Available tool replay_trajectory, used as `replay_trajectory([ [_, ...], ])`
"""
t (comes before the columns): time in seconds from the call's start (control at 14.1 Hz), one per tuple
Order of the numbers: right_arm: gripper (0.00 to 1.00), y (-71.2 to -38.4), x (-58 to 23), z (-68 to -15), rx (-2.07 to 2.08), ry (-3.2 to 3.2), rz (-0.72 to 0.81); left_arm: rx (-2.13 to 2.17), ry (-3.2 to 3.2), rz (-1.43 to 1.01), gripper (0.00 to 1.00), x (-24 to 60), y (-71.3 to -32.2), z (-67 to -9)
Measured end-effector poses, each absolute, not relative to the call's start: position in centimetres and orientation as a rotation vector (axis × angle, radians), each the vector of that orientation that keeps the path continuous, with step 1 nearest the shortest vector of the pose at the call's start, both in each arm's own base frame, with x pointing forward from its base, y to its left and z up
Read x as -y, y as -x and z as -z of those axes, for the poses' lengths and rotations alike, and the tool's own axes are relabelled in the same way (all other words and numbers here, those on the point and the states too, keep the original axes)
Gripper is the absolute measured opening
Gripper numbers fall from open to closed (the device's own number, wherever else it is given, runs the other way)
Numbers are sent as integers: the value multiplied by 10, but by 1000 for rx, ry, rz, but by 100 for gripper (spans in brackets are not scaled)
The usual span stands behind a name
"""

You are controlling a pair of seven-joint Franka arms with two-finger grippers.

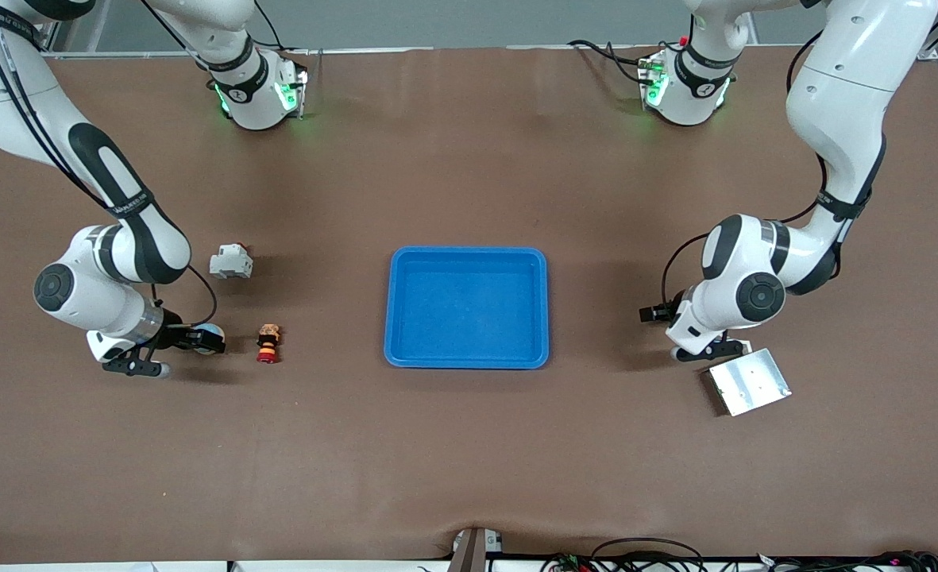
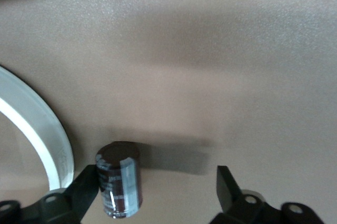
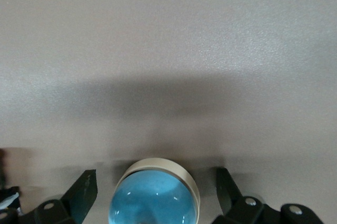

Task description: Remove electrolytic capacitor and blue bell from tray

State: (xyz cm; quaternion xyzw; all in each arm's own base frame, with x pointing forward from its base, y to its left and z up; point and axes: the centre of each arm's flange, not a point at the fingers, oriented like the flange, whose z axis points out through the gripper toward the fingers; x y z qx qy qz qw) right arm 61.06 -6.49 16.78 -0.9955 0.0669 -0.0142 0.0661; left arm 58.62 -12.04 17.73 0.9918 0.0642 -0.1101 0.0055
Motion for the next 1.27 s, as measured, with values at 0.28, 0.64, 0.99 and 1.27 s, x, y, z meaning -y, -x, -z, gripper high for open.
replay_trajectory([
  [0.28,100,-614,63,-171,-213,3001,48,-244,-3105,339,100,121,-588,-179],
  [0.64,100,-631,70,-194,-211,3011,-78,-269,-3104,323,100,122,-592,-183],
  [0.99,100,-651,66,-252,-144,3068,-94,-279,-3115,325,100,114,-596,-202],
  [1.27,100,-651,60,-318,-70,3160,-141,-197,-3131,344,100,66,-600,-239],
])
